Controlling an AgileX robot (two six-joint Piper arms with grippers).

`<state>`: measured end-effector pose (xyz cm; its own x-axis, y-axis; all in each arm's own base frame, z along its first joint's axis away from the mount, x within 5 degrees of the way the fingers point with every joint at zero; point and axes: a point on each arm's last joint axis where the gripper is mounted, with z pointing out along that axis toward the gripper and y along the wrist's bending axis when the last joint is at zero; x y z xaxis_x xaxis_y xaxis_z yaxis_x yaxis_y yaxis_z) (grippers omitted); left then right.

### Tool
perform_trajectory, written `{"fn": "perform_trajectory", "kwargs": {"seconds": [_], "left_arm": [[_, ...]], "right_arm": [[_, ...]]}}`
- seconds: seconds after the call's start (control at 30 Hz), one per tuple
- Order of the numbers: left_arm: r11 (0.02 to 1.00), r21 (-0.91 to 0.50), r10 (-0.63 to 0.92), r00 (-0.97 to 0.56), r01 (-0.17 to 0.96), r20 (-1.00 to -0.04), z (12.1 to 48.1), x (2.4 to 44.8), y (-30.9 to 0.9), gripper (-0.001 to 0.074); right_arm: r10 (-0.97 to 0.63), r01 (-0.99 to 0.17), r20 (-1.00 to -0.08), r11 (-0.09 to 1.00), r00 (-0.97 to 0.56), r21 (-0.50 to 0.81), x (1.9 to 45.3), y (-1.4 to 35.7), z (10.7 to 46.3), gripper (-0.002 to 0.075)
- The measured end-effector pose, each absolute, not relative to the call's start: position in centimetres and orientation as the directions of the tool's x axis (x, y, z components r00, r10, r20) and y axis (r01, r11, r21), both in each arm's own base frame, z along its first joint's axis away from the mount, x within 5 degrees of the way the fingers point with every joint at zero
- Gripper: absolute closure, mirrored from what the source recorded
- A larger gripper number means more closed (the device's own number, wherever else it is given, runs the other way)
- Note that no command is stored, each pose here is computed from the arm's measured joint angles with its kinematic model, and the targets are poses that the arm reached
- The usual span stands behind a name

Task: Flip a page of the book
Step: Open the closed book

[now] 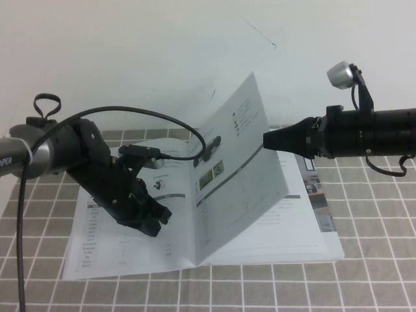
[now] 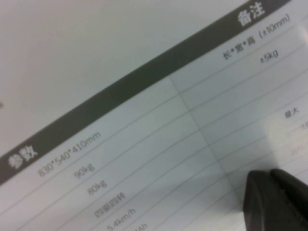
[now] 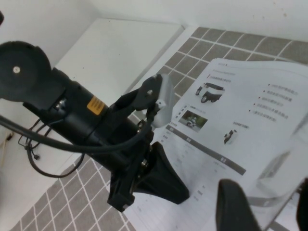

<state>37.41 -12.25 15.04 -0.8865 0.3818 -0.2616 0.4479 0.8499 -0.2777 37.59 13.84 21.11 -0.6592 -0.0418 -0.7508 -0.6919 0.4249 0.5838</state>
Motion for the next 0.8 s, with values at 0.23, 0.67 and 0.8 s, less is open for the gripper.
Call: {"fn": "perform_trajectory", "kwargs": {"seconds": [0.23, 0.67, 0.8], "left_arm": [[0.851, -0.282, 0.376, -0.889, 0.443, -0.261, 15.0, 37.4, -12.3, 0.0738], [0.850, -0.292, 0.370, -0.892, 0.437, -0.259, 15.0, 37.4, -12.2, 0.0738], [0.851, -0.294, 0.369, -0.894, 0.435, -0.256, 15.0, 37.4, -12.1, 0.0738]], "right_arm": [[-0.056, -0.720, -0.776, 0.421, -0.628, 0.552, 37.6, 13.9, 21.2, 0.0441], [-0.076, -0.696, -0.766, 0.482, -0.638, 0.532, 37.9, 13.6, 20.7, 0.0416], [-0.097, -0.664, -0.753, 0.555, -0.651, 0.502, 38.9, 13.2, 21.2, 0.0283]]}}
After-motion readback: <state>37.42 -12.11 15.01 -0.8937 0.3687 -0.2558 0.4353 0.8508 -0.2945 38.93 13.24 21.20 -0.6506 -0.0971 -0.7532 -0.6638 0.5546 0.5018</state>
